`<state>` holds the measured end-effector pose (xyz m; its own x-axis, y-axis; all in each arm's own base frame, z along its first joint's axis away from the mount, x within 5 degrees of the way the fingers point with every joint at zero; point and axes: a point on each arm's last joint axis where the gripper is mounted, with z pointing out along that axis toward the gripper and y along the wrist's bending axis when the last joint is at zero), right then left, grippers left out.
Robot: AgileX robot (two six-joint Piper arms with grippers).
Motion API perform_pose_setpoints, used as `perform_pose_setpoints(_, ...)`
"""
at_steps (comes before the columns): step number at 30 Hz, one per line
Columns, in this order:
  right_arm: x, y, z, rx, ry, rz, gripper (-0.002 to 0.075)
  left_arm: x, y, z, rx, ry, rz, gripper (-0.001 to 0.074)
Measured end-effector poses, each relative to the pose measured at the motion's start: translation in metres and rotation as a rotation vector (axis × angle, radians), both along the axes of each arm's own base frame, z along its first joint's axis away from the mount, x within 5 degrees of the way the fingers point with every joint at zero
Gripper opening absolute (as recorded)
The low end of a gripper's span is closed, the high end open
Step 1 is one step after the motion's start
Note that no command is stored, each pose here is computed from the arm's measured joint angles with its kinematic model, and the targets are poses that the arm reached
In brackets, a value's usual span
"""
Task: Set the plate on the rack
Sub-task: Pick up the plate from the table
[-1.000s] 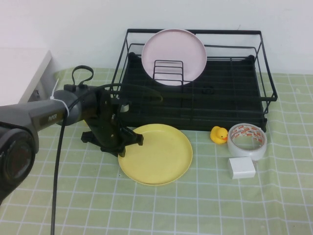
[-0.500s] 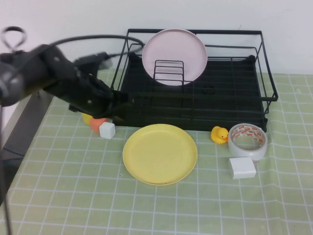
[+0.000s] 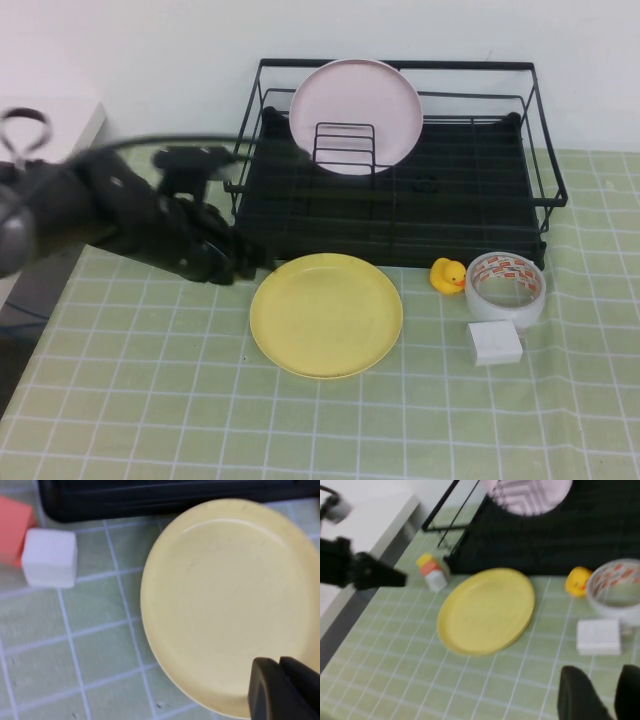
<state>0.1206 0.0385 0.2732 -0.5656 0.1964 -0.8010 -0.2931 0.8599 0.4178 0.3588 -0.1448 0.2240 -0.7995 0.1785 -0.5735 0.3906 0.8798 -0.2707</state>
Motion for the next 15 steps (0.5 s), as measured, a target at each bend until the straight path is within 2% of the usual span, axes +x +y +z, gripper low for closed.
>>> perform_pose_setpoints(3, 0.007, 0.002, -0.005, 0.008, 0.051, 0.035, 0.0178, 0.000, -0.015, -0.015, 0.079, -0.036, -0.056, 0.0069)
perform_pose_setpoints(5, 0.008, 0.004, -0.008, 0.016, 0.084, 0.063, 0.0179, 0.002, -0.022, -0.027, 0.106, -0.016, -0.057, 0.0146)
perform_pose_setpoints(8, 0.008, 0.006, -0.010, 0.015, 0.104, 0.103, 0.0179, 0.011, -0.027, -0.044, 0.126, 0.051, -0.008, 0.0300)
perform_pose_setpoints(10, 0.006, 0.008, -0.011, 0.014, 0.112, 0.130, 0.0179, 0.022, -0.029, -0.053, 0.150, 0.088, 0.026, 0.0372)
perform_pose_setpoints(15, 0.002, 0.011, -0.012, 0.027, 0.138, 0.183, 0.0178, 0.048, -0.033, -0.073, 0.226, 0.158, 0.093, 0.0415)
